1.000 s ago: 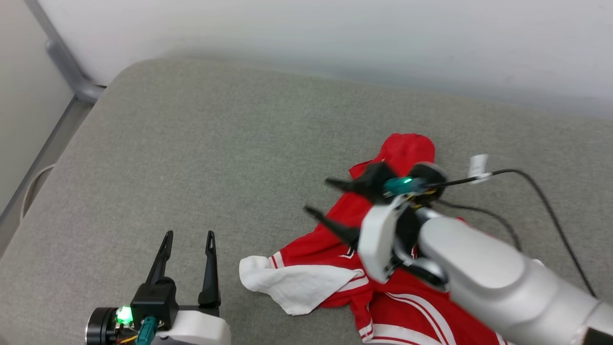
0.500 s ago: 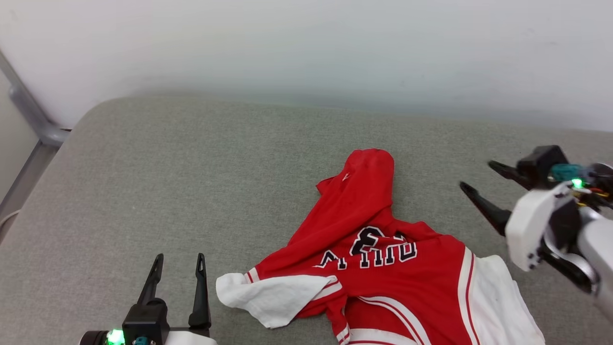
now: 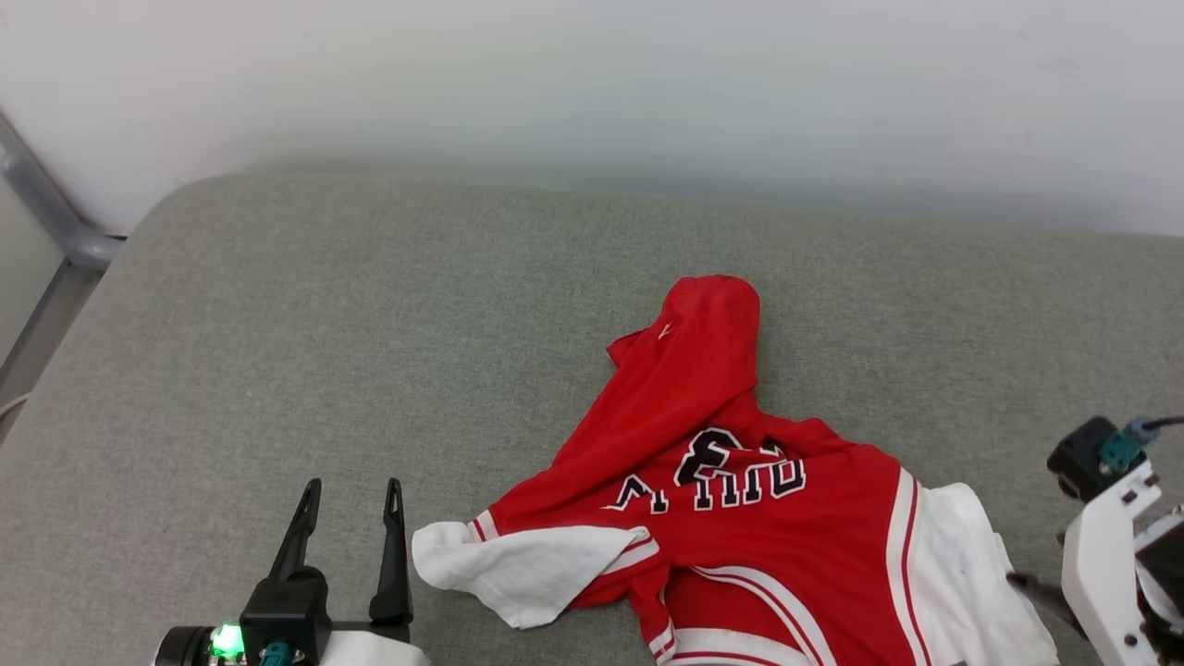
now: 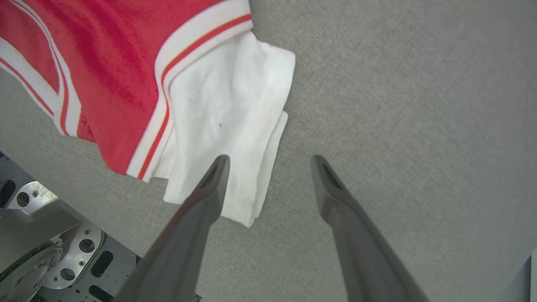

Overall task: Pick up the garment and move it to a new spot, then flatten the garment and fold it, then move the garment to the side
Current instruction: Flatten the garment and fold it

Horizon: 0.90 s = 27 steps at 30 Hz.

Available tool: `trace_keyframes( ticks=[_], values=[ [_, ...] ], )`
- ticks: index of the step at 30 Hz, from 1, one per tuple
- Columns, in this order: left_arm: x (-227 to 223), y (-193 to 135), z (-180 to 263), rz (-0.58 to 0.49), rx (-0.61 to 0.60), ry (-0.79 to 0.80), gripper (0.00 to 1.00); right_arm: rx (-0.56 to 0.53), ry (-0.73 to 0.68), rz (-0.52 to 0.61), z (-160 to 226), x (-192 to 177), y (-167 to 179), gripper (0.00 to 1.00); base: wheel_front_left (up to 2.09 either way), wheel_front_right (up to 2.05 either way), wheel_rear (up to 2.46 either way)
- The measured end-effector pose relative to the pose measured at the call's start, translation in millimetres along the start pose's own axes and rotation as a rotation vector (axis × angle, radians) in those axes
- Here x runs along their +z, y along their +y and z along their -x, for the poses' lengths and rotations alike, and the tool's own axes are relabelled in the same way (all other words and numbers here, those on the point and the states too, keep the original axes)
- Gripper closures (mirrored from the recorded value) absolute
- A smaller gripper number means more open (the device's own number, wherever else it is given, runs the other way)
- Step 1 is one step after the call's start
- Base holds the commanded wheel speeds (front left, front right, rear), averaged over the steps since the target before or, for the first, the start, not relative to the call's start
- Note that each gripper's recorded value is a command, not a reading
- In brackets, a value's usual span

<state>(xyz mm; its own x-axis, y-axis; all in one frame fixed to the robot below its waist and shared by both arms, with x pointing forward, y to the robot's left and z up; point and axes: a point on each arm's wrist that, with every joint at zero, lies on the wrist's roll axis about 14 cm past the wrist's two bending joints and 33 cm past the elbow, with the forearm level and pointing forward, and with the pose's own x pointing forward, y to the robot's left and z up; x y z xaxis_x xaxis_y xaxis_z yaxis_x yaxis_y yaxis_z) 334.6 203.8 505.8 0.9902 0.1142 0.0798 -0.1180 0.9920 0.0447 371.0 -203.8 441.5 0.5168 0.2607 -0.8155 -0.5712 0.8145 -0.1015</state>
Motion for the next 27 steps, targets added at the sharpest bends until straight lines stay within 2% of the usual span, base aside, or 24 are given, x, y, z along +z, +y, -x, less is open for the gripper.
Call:
trace_keyframes(
  ticks=[4, 10, 15, 19, 20, 21, 27],
  values=[
    [-1.4, -0.3, -5.7, -0.002, -0.001, 0.004, 0.00, 0.029, 0.116, -0.017, -11.4, -28.0, 7.2, 0.00, 0.00, 0.00, 0.00],
    [-7.3, 2.6, -11.9, -0.007, 0.010, 0.022, 0.00, 0.065, 0.217, -0.037, -35.6, -54.0, 20.4, 0.00, 0.00, 0.00, 0.00],
    [-10.7, 5.3, -14.9, -0.011, 0.021, 0.033, 0.00, 0.076, 0.275, -0.043, -50.5, -71.5, 26.2, 0.00, 0.00, 0.00, 0.00],
    [-12.2, 6.5, -14.8, -0.012, 0.025, 0.037, 0.00, 0.078, 0.264, -0.055, -55.1, -74.5, 29.1, 0.00, 0.00, 0.00, 0.00],
    [-12.2, 6.5, -14.9, -0.011, 0.025, 0.037, 0.00, 0.078, 0.254, -0.059, -55.2, -73.8, 29.5, 0.62, 0.00, 0.00, 0.00],
    [-11.7, 6.3, -15.0, -0.011, 0.025, 0.035, 0.00, 0.077, 0.238, -0.065, -55.1, -72.2, 29.5, 1.00, 0.00, 0.00, 0.00],
    [-5.6, 3.5, -14.3, -0.006, 0.014, 0.015, 0.00, 0.035, 0.084, -0.157, -46.7, -48.6, 14.6, 1.00, 0.00, 0.00, 0.00]
  ],
)
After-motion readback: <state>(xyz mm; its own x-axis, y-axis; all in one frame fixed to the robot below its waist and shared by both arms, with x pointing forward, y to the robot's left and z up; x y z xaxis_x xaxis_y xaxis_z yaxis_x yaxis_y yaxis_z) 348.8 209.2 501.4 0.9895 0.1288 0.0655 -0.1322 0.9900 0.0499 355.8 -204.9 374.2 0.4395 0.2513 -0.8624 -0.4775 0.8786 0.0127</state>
